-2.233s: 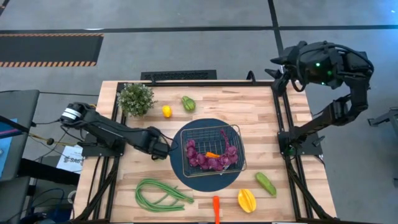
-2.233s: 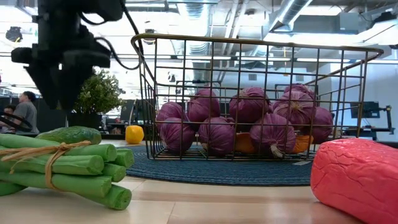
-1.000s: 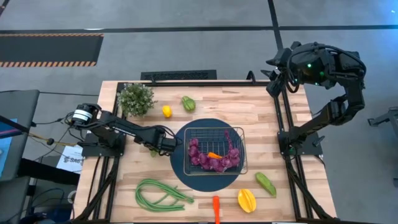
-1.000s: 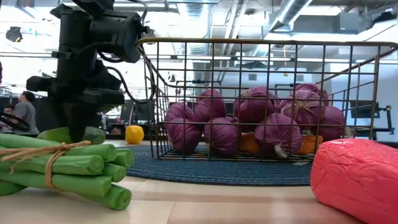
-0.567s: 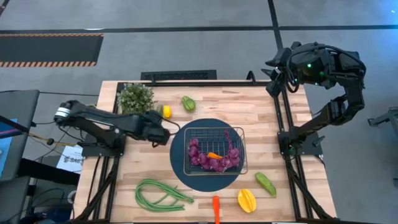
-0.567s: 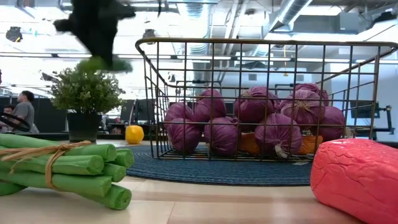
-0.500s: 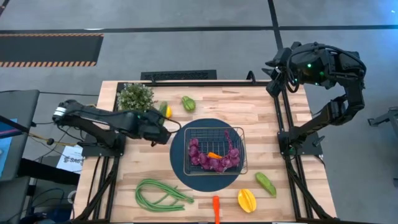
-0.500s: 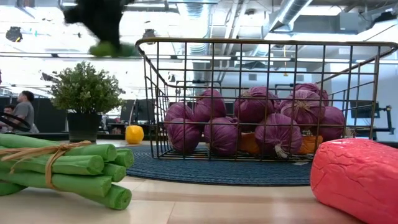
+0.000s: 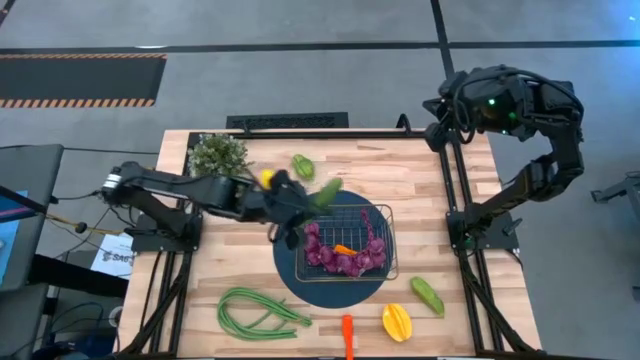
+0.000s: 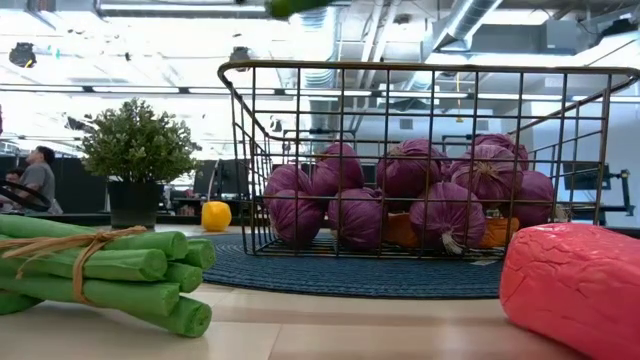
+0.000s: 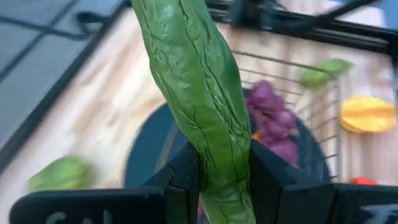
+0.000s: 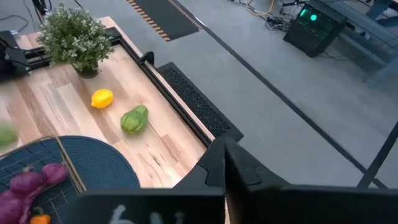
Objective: Build produce basket
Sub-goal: Put the top green cucumber into the gold wire basket
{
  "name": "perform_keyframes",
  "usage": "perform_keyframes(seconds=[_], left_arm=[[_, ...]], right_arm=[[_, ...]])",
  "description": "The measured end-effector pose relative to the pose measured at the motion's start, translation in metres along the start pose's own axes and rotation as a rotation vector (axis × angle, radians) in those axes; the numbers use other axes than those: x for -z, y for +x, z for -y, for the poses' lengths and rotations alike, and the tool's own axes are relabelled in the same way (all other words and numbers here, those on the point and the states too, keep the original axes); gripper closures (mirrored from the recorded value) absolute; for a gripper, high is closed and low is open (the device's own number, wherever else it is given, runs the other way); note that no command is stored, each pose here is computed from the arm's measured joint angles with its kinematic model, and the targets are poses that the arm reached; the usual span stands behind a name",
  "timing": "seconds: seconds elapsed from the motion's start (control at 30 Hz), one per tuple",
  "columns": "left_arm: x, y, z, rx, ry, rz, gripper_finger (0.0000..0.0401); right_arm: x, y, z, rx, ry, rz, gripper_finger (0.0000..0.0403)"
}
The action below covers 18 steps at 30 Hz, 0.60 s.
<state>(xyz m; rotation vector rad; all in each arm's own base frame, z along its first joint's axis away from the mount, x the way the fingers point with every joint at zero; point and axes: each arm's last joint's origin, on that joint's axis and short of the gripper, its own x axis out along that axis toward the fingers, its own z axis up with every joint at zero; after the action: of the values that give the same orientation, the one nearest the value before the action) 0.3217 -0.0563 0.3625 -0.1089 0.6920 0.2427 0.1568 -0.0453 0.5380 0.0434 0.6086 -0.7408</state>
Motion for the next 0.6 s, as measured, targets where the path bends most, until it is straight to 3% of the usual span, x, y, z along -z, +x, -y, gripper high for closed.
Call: perform_keyframes(seconds=[0.1,0.27,0.6], left_arm=[[0.001,0.027,0.012,0.060,0.094,-0.064,0.0329],[0.006,0.066,0.024,0.057,0.220,-0.145,0.0329],[0.025,0.117,0.029,0.021,0.275,-0.266,0.0329]], right_arm=[[0.000,0.001,-0.001,0.001,0.012,-0.003,0.0396],[-0.001,0.005,-0.003,0.002,0.013,-0.011,0.0395],[-0.003,0.011,-0.007,0.004,0.003,-0.025,0.0400]])
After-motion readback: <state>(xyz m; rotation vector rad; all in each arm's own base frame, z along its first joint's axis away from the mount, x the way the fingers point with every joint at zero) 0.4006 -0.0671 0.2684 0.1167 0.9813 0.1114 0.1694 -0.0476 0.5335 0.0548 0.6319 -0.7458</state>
